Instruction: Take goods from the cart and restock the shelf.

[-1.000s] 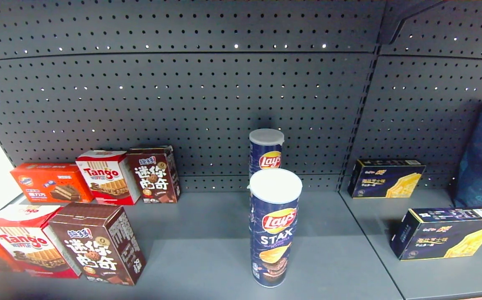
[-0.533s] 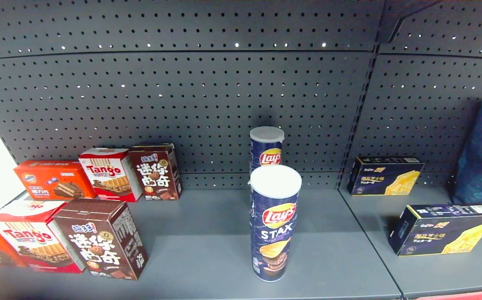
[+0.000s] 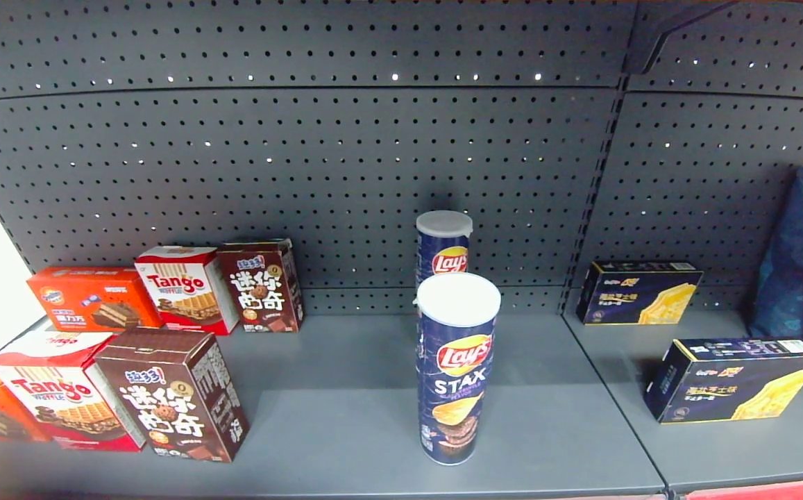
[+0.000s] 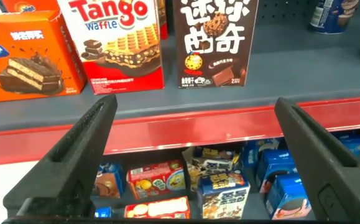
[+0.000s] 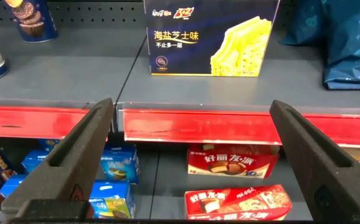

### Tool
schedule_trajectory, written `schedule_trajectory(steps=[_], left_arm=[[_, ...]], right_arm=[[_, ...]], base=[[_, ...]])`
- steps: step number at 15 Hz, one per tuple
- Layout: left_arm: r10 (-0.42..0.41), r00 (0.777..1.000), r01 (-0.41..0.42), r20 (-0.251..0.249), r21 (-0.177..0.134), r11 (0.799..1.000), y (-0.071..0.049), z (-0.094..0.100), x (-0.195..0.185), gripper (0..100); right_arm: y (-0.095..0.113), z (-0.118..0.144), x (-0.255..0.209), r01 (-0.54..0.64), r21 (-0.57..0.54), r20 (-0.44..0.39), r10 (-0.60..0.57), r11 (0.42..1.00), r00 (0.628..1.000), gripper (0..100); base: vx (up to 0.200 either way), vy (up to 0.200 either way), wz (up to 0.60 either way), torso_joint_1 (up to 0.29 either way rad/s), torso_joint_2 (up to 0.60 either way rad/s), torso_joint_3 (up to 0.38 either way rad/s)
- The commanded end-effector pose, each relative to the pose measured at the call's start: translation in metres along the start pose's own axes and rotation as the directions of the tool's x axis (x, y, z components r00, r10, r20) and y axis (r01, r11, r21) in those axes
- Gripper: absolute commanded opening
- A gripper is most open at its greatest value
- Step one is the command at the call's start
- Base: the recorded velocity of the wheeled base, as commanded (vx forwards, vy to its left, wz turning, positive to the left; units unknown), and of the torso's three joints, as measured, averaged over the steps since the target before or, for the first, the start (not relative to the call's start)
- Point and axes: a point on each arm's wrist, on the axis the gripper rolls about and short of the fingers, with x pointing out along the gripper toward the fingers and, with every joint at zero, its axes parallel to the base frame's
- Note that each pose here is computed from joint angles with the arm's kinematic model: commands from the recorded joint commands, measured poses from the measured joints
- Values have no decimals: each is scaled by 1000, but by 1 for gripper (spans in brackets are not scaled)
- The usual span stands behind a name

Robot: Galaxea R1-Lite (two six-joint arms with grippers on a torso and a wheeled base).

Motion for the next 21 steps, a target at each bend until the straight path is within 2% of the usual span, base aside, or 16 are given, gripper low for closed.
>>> schedule_trajectory(steps=[1, 10, 13, 17, 19, 21], left_arm=[[-1, 1000, 1, 1, 0, 1000, 0, 0, 0, 100], [0, 1000, 0, 1, 3, 1000, 0, 0, 0, 100], [-1, 1000, 1, 1, 6, 1000, 0, 0, 0, 100], [11, 1000, -11, 0, 3, 1000, 0, 0, 0, 100], [11, 1000, -11, 0, -3, 1000, 0, 0, 0, 100], [11, 1000, -11, 0, -5, 1000, 0, 0, 0, 100]], right_arm=[[0, 0, 0, 0, 0, 1, 0, 1000, 1000, 100], [0, 0, 0, 1, 0, 1, -1, 1000, 1000, 100], [0, 0, 0, 1, 0, 1, -1, 1000, 1000, 100], [0, 0, 0, 1, 0, 1, -1, 1000, 1000, 100], [0, 0, 0, 1, 0, 1, -1, 1000, 1000, 100], [0, 0, 0, 1, 0, 1, -1, 1000, 1000, 100]], base=[[0, 0, 0, 0, 0, 0], [0, 0, 67, 0, 1, 0], [0, -200, 0, -4, 6, -2], [0, 0, 0, 0, 0, 0], [0, -200, 0, 7, 2, 7], [0, 0, 0, 0, 0, 0]])
